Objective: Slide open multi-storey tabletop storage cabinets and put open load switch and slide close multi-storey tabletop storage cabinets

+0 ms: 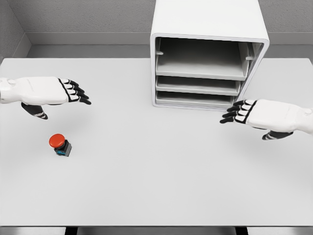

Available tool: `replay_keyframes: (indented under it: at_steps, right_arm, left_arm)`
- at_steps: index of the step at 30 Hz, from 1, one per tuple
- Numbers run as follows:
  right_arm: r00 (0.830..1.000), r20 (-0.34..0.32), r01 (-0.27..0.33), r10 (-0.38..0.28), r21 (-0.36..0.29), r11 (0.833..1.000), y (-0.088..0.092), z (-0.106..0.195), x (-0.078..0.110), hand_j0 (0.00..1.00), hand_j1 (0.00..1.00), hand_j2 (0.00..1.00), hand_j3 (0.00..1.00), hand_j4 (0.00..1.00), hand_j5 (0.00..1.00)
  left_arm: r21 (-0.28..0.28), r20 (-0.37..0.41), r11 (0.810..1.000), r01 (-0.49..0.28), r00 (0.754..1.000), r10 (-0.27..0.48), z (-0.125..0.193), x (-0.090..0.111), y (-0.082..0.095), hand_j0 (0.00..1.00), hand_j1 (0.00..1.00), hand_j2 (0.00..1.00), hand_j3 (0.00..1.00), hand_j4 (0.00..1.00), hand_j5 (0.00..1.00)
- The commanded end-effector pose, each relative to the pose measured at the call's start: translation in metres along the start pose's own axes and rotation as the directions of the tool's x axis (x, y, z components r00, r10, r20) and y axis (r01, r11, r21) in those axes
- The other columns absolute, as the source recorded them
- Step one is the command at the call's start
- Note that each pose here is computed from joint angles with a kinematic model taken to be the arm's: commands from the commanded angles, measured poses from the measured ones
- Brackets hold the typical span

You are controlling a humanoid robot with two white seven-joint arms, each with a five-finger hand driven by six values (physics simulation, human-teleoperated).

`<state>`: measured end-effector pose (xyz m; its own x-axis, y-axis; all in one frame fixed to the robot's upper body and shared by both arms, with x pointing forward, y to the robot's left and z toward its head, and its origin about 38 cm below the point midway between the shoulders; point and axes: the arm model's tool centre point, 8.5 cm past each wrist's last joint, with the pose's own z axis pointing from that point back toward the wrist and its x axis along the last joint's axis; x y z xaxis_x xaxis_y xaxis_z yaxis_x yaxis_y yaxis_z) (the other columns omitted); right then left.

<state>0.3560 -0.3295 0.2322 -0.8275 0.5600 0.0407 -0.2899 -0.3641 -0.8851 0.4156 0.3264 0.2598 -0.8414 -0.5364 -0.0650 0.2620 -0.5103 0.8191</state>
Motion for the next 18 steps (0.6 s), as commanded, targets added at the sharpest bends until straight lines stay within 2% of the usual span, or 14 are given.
replay_keyframes:
  at_steps: [1, 4, 5, 7, 9, 14, 16, 18]
  right_arm:
    - [1.000, 0.008, 0.006, -0.006, 0.001, 1.000, 0.001, -0.002, 0.002, 1.00, 1.00, 1.00, 1.00, 1.00, 1.00]
    - [1.000, 0.012, 0.012, -0.012, 0.004, 1.000, 0.003, -0.003, 0.002, 1.00, 1.00, 1.00, 1.00, 1.00, 1.00]
    - [1.000, 0.014, 0.012, -0.012, 0.005, 1.000, 0.003, -0.003, 0.003, 1.00, 1.00, 1.00, 1.00, 1.00, 1.00]
    - [0.999, 0.034, -0.021, 0.021, -0.009, 1.000, -0.011, -0.011, 0.004, 1.00, 1.00, 1.00, 1.00, 1.00, 1.00]
    - [0.994, 0.094, -0.048, 0.050, -0.016, 0.999, -0.022, -0.033, 0.013, 1.00, 1.00, 1.00, 1.00, 1.00, 1.00]
    - [0.975, 0.187, -0.113, 0.124, -0.070, 0.991, -0.057, -0.067, 0.030, 1.00, 1.00, 1.00, 1.00, 1.00, 1.00]
    - [0.970, 0.211, -0.096, 0.119, -0.115, 0.989, -0.072, -0.067, 0.032, 1.00, 1.00, 1.00, 1.00, 1.00, 1.00]
    - [0.967, 0.226, -0.087, 0.117, -0.137, 0.987, -0.078, -0.069, 0.034, 1.00, 1.00, 1.00, 1.00, 1.00, 1.00]
  left_arm:
    - [-0.002, -0.002, 1.000, -0.003, 1.000, 0.003, 0.001, 0.000, 0.000, 1.00, 1.00, 1.00, 1.00, 1.00, 1.00]
    - [-0.017, -0.012, 1.000, -0.006, 1.000, 0.005, 0.005, -0.002, -0.004, 1.00, 1.00, 1.00, 1.00, 1.00, 1.00]
    - [-0.043, -0.039, 0.999, -0.013, 0.999, 0.011, 0.017, -0.006, -0.012, 1.00, 1.00, 1.00, 1.00, 1.00, 1.00]
    - [-0.084, -0.068, 0.996, -0.037, 0.997, 0.032, 0.031, -0.009, -0.028, 1.00, 1.00, 1.00, 1.00, 1.00, 1.00]
    - [-0.098, -0.056, 0.994, -0.054, 0.997, 0.049, 0.027, -0.005, -0.038, 1.00, 1.00, 1.00, 1.00, 1.00, 1.00]
    - [-0.110, -0.019, 0.992, -0.057, 0.998, 0.056, 0.019, 0.006, -0.045, 1.00, 1.00, 1.00, 1.00, 1.00, 1.00]
    - [-0.120, 0.014, 0.991, -0.059, 0.998, 0.061, 0.013, 0.017, -0.051, 1.00, 1.00, 1.00, 1.00, 1.00, 1.00]
    - [-0.141, 0.023, 0.988, -0.066, 0.997, 0.070, 0.010, 0.020, -0.058, 1.00, 1.00, 1.00, 1.00, 1.00, 1.00]
